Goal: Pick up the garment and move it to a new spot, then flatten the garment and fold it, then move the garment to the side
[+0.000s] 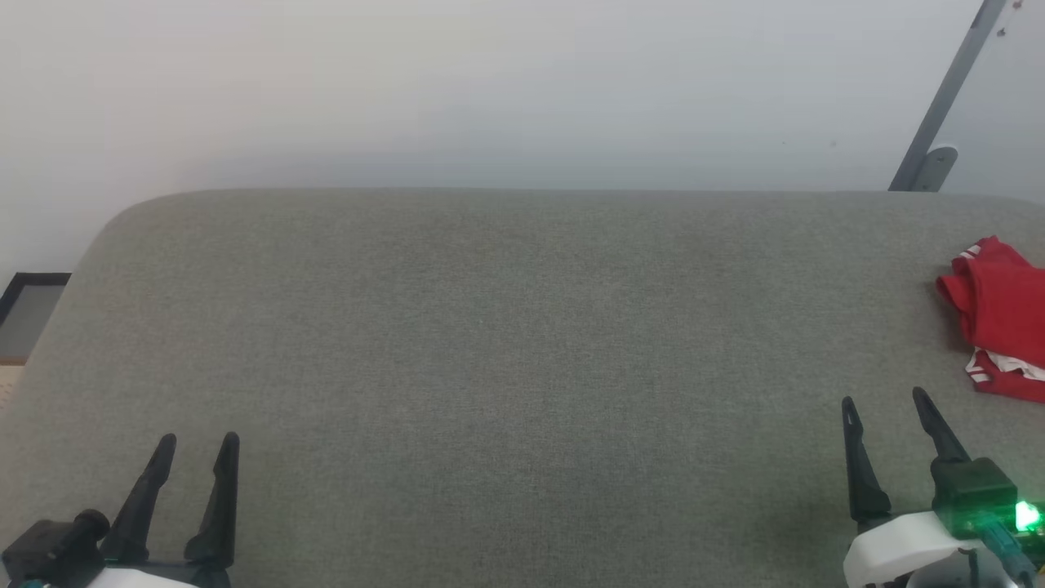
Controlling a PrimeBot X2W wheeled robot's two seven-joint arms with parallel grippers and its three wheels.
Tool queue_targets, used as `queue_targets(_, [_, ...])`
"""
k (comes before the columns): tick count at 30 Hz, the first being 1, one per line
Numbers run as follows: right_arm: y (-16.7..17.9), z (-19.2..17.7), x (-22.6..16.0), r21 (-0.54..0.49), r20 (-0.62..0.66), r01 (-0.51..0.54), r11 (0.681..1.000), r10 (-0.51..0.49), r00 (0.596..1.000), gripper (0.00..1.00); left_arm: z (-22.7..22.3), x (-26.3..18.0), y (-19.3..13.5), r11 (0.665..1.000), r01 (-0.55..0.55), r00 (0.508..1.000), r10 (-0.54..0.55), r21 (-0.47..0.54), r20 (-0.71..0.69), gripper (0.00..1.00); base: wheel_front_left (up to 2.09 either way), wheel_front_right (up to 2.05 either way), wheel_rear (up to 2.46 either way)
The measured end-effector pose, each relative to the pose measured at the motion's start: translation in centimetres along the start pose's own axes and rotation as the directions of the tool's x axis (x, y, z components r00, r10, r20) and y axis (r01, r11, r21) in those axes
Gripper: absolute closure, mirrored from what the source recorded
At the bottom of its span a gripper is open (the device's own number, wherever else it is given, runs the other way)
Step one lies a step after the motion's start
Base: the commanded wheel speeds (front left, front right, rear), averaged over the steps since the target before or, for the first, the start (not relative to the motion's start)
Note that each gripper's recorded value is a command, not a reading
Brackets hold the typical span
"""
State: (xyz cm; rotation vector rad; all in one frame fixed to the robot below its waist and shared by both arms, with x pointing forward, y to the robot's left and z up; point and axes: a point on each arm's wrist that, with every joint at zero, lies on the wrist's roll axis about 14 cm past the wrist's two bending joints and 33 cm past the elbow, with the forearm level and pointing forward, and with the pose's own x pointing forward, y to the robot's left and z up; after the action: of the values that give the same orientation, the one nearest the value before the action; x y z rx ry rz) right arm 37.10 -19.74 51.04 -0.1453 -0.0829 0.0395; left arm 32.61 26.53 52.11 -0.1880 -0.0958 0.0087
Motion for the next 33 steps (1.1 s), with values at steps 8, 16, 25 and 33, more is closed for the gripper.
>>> queue_targets(8, [-0.2,-0.1,-0.2,0.011,-0.003,0.008,1.000,-0.008,1.000,0.00,-0.1,0.3,-0.8,1.000,0.024,1.000,-0.024,-0.005,-0.002,0.00,0.00,0.00,0.00])
queue_targets(16, [-0.2,-0.3,-0.3,0.014,-0.010,0.010,1.000,-0.010,1.000,0.00,-0.2,0.2,-0.9,1.000,0.027,1.000,-0.027,-0.007,-0.006,0.00,0.00,0.00,0.00])
queue_targets(25, [-0.3,-0.7,-0.4,0.017,-0.022,0.013,1.000,-0.013,1.000,0.00,-0.4,0.3,-1.1,0.999,0.032,0.999,-0.032,-0.007,-0.011,0.00,0.00,0.00,0.00])
queue_targets(33, [-0.1,-1.9,-0.7,0.036,-0.058,0.012,0.999,-0.010,0.998,1.00,-1.1,-0.1,-1.1,1.000,0.020,0.999,-0.021,-0.021,-0.029,1.00,0.00,0.00,0.00])
